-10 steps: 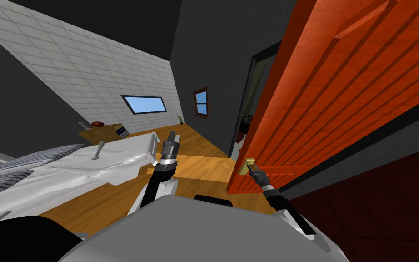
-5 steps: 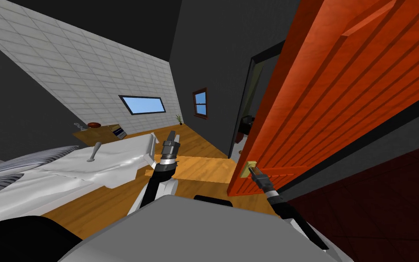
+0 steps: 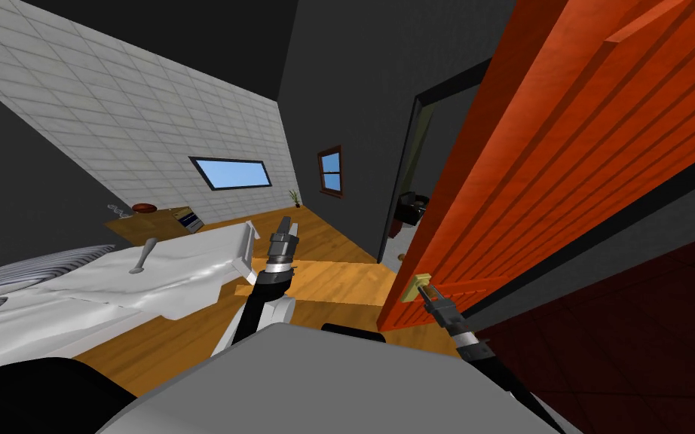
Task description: Pull the door open
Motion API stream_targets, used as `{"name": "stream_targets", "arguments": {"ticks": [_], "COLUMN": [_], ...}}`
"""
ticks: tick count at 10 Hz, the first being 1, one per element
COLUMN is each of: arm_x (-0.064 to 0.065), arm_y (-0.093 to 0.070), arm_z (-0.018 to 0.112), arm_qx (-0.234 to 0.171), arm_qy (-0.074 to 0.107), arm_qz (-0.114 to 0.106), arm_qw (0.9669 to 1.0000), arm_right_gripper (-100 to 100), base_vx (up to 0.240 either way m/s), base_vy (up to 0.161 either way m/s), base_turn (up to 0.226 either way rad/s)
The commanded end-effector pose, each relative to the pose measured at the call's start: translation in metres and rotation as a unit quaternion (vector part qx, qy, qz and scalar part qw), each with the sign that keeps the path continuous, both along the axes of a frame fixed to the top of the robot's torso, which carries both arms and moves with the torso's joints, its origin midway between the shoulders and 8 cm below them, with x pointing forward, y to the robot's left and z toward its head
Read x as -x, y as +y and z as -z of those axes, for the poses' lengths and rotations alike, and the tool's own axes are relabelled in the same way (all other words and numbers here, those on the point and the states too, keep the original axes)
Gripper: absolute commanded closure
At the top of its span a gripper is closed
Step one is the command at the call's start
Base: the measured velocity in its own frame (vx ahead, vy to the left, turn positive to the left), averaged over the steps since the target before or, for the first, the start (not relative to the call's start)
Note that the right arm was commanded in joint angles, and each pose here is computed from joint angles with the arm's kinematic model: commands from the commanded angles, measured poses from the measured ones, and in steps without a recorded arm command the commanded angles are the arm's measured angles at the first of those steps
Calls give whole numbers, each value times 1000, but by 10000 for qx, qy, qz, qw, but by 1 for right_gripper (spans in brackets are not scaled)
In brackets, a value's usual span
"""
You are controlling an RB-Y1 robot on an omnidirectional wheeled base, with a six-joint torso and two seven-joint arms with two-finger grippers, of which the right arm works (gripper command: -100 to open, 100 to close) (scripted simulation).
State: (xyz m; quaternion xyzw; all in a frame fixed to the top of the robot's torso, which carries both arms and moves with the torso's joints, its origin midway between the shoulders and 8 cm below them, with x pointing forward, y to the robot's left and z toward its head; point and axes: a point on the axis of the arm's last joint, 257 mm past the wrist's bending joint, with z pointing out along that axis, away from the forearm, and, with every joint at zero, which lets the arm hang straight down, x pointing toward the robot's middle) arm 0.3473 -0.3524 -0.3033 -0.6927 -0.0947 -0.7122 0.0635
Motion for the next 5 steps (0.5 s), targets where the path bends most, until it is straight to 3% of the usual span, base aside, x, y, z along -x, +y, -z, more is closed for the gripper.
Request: {"name": "stream_targets", "arguments": {"ticks": [1,2,3,4,5], "arm_x": [22,22,35,35,48], "arm_y": [-2,-1,-3,-2,-3], "arm_z": [7,3,6,3,4], "arm_qx": [27,8,31,16,22], "arm_qy": [86,7,56,-1,5], "arm_qz": [-127,-137,-226,-234,-335], "arm_qw": [9999,9999,9997,9997,9994], "arm_right_gripper": [100,100,100,100,100], "base_vx": [53,31,29,22,11], "base_vy": [7,1,-4,-5,7], "base_turn": [-71,-37,-29,-33,-26]}}
